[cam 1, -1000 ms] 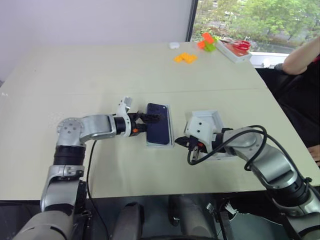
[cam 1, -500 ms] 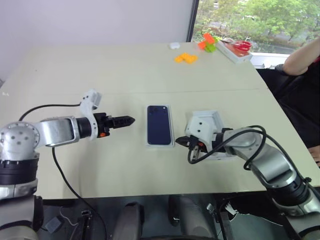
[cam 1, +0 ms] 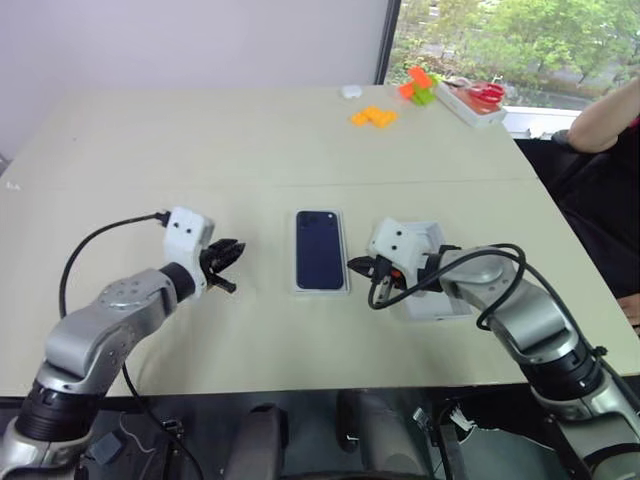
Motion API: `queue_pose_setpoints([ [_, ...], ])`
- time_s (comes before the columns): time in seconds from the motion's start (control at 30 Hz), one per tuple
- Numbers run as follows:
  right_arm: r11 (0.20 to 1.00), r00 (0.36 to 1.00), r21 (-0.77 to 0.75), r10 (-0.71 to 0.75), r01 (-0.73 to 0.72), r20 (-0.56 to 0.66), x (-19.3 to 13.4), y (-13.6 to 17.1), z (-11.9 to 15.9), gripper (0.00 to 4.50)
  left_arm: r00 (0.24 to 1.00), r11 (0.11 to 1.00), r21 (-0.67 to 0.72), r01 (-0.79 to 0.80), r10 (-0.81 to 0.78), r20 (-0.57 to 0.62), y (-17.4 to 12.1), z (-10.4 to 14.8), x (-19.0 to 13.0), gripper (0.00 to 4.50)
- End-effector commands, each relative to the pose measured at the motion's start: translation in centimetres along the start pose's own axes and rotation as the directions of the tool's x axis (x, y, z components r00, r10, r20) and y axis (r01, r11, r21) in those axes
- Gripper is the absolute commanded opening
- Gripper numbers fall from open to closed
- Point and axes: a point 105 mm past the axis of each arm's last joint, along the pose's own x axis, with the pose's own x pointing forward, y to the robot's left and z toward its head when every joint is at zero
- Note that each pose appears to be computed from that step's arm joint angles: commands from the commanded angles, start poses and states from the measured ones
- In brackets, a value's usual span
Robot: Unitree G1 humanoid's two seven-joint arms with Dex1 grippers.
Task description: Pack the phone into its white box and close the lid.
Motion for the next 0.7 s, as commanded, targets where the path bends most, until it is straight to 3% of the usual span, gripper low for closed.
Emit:
queue_pose_setpoints([
  [0.03,1.000,0.998,-0.031,-0.004,0.006,0.067,-0.3,-0.2,1.8,0.00,0.997,0.993,0.103,0.066,-0.069,0.035,-1.9,1.7,1.3,0.07],
  [0.3,0.997,0.997,-0.033,-0.063,0.065,0.048,-0.4,-0.9,1.5,0.00,0.996,0.959,0.278,0.061,-0.042,-0.074,-3.1,1.0,3.6,0.07],
  [0.7,0.998,0.998,-0.032,-0.052,0.053,0.029,-0.3,-0.8,1.3,0.00,0.989,0.954,0.285,0.094,-0.056,-0.137,-5.3,0.2,4.1,0.07],
])
